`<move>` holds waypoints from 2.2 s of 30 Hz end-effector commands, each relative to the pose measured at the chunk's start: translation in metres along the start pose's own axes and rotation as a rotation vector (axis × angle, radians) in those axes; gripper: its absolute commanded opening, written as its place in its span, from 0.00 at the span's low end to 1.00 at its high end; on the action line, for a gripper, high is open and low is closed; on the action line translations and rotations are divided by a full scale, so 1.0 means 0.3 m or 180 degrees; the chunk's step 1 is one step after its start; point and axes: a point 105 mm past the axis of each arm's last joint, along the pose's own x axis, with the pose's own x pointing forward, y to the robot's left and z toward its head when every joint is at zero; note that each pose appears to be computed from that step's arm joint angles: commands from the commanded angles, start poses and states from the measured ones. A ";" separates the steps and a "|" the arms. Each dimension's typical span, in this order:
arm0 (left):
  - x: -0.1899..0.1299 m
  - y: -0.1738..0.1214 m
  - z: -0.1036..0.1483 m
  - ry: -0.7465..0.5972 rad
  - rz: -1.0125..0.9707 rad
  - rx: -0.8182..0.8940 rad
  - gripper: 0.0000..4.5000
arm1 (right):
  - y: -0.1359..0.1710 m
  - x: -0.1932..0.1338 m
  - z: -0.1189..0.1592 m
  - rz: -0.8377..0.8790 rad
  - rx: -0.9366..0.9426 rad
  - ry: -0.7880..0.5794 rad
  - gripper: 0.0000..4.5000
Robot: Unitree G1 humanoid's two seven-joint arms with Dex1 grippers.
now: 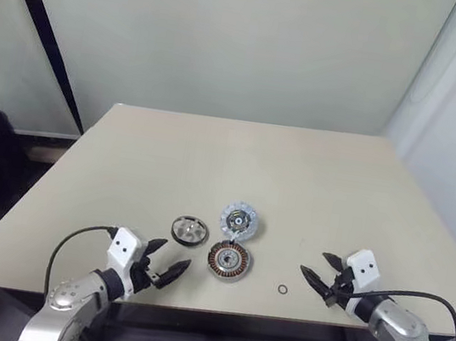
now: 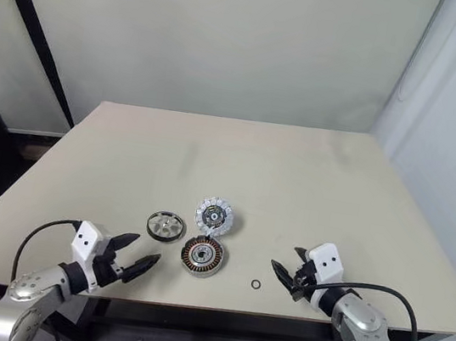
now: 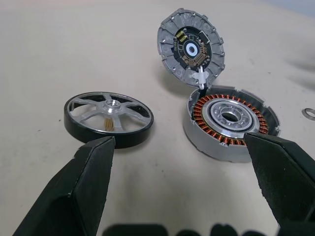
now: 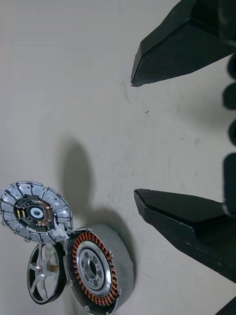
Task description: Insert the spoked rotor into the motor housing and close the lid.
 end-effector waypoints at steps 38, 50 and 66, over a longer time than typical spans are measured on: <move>-0.016 -0.117 -0.055 0.0376 -0.0777 -0.0119 1.00 | 0.115 0.024 -0.069 0.0500 -0.0114 0.0424 0.80; 0.009 -0.123 -0.046 0.0371 -0.0842 -0.0051 1.00 | 0.138 0.072 -0.108 0.0496 -0.0273 0.0567 0.80; 0.019 -0.115 -0.034 0.0348 -0.0831 0.0008 1.00 | 0.143 0.103 -0.140 0.0458 -0.0307 0.0650 0.38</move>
